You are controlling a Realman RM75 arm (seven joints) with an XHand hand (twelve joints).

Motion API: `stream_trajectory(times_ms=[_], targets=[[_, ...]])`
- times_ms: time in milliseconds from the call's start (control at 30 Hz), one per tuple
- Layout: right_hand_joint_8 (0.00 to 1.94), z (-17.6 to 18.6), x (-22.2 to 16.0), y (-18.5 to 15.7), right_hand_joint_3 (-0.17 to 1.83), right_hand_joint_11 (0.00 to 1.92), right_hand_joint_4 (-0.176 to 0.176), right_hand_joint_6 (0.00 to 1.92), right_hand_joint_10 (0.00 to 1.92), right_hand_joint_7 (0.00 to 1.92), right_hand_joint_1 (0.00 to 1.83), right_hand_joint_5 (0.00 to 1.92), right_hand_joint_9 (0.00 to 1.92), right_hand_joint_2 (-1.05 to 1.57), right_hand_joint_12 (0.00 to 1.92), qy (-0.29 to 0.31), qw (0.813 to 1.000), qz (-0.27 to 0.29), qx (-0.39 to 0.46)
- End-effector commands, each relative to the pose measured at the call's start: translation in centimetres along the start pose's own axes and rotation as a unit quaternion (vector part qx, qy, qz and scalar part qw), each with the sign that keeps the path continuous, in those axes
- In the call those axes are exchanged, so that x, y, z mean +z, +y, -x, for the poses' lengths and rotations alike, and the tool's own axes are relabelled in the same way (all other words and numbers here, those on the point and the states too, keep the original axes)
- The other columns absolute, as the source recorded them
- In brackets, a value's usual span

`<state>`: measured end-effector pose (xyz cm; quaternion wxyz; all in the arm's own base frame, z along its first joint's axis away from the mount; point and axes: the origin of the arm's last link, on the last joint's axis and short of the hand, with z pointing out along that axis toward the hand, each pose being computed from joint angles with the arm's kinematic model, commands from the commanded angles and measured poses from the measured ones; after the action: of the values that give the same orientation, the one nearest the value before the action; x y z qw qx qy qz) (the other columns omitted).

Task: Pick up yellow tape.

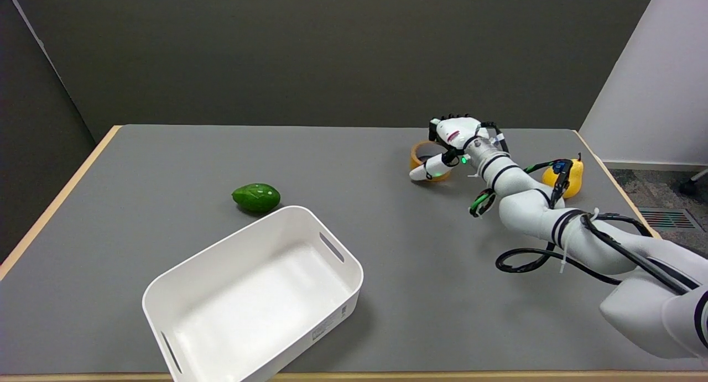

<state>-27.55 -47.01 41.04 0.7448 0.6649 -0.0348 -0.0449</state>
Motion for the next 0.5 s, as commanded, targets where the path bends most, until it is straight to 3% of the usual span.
stream_trajectory(times_ms=[33, 267, 400, 500], targets=[[1.39, -2.2, -0.8, -1.2, 0.17, 0.82, -0.151, 1.5, 1.29, 0.86, 1.18, 0.55, 0.85, 1.19, 1.77, 0.066, 0.997, -0.028, 0.004], [1.4, -5.6, -2.1, -1.4, 0.18, 0.84, -0.152, 1.51, 1.31, 0.85, 1.18, 0.55, 0.86, 1.19, 1.81, 0.131, 0.99, -0.049, 0.012], [1.4, -9.1, -4.5, -1.4, 0.18, 0.85, -0.153, 1.5, 1.31, 0.85, 1.18, 0.55, 0.86, 1.19, 1.82, 0.209, 0.975, -0.07, 0.028], [1.42, -11.7, -7.3, -2.3, 0.16, 0.87, -0.153, 1.51, 1.31, 0.85, 1.18, 0.55, 0.86, 1.2, 1.85, 0.27, 0.953, -0.111, 0.08]])
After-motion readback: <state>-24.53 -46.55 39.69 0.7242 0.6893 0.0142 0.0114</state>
